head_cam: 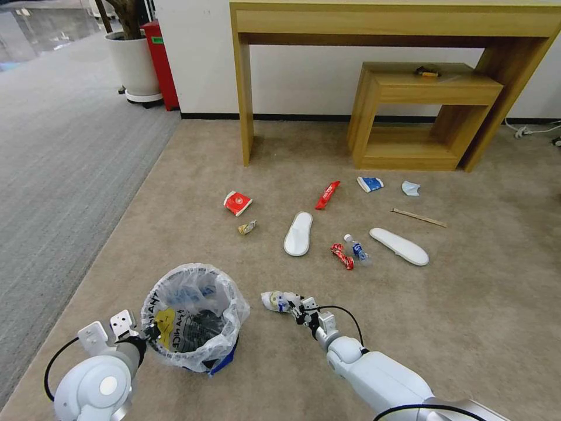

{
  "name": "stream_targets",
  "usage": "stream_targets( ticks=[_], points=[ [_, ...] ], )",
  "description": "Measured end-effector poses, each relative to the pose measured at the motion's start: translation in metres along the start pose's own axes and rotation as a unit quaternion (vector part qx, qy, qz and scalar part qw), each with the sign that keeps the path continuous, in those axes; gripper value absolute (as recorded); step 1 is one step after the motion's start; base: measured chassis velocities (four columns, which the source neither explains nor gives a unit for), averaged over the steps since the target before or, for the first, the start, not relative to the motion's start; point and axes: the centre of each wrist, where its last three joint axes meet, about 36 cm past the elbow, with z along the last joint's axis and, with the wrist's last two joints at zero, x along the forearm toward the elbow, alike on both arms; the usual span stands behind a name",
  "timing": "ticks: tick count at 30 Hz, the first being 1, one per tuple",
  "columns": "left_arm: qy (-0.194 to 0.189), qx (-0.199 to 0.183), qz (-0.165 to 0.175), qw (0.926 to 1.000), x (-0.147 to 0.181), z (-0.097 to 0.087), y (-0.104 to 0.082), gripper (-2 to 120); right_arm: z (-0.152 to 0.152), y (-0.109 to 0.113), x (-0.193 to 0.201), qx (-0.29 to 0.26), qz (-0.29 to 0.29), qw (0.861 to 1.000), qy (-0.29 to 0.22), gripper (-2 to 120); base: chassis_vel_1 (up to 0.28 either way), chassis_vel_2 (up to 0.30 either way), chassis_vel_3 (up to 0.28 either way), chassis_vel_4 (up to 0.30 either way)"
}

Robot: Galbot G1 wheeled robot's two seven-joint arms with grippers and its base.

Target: Pick up the trash bin and place the garbage on the floor into it.

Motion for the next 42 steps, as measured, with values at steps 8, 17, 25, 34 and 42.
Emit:
stream_targets(
  ticks=[8,17,25,34,42],
  points=[
    [0.003,0.000,-0.005,1.0000,-0.002,0.002,0.002,0,-0.003,-0.007,0.004,0.003,0.002,1.000,-0.008,0,0.000,0.000,0.000,0.000],
    [0.008,0.000,-0.011,0.9999,-0.009,0.005,0.003,0,-0.027,-0.063,0.035,0.016,0.026,0.999,-0.030,0,0.000,0.000,0.000,0.000],
    [0.012,-0.001,-0.007,0.9999,-0.011,0.010,-0.003,0,-0.069,-0.094,0.072,0.013,0.021,0.997,-0.074,0,0.000,0.000,0.000,0.000],
    [0.014,-0.004,-0.010,0.9998,-0.012,0.014,-0.003,0,-0.105,-0.092,0.105,-0.002,-0.016,0.994,-0.111,0,0.000,0.000,0.000,0.000],
    [0.014,-0.007,-0.010,0.9998,-0.009,0.018,-0.003,0,-0.138,-0.088,0.114,0.005,-0.069,0.987,-0.142,0,0.000,0.000,0.000,0.000]
  ],
)
